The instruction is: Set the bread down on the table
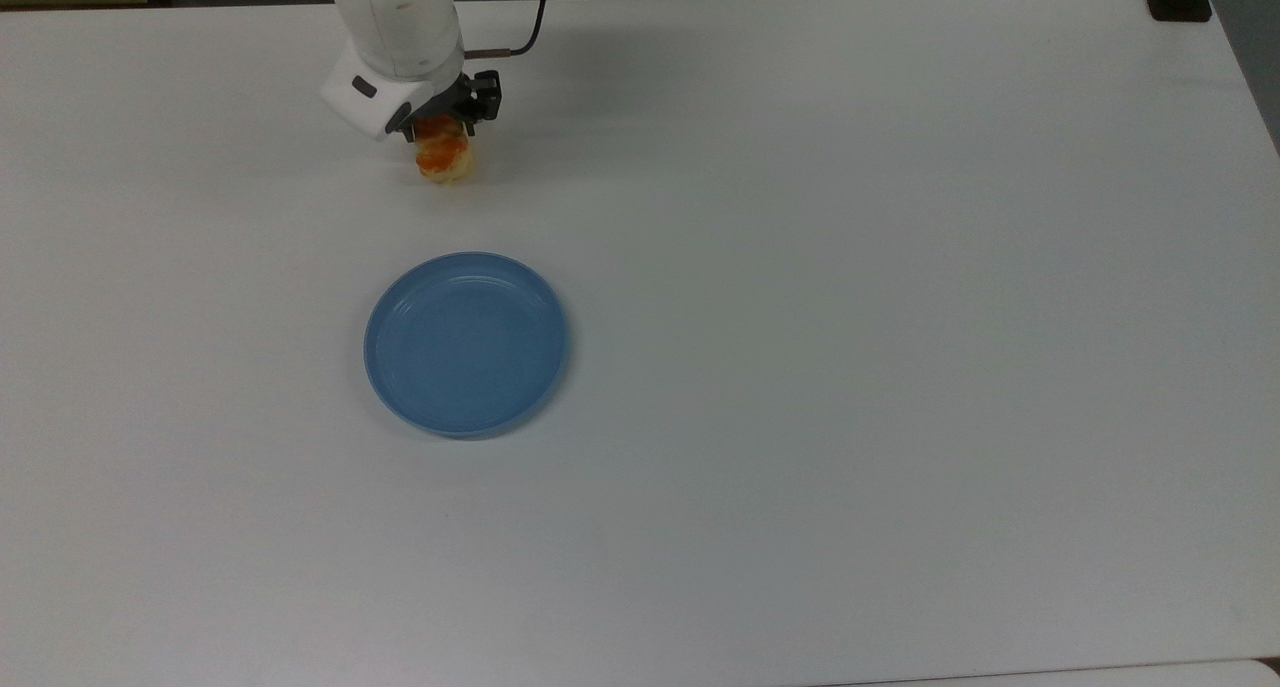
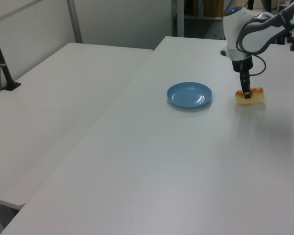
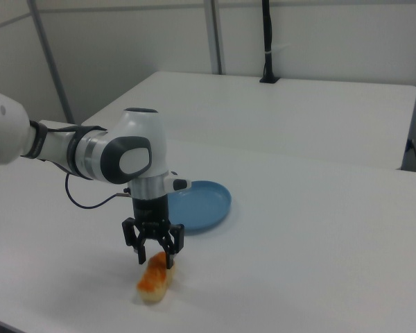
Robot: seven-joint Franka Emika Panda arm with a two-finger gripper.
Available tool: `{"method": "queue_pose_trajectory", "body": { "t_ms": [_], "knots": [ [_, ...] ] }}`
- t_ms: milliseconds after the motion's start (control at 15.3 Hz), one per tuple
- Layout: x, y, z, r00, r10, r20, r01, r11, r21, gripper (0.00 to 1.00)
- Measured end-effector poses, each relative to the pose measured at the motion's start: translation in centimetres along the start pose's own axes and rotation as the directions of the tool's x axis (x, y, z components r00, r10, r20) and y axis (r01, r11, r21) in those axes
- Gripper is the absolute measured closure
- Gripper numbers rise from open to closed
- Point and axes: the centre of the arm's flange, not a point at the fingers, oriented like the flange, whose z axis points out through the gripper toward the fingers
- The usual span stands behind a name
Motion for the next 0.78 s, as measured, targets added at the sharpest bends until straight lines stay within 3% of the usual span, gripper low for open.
{"method": "queue_pose_trajectory", "body": {
  "t_ms": [196,391,652,783],
  "knots": [
    [0.0,0.4,0.5,1.0,0.006,0.011,-0.006,1.0,0.002,0.01],
    [0.0,0.6,-0.5,1.0,0.01,0.009,-0.01,1.0,0.001,0.0],
    [0.9,-0.8,-13.0,0.996,0.05,-0.073,-0.049,0.999,0.009,0.0],
    [0.1,-3.2,-20.9,0.989,0.078,-0.128,-0.077,0.997,0.009,0.0]
  ]
}}
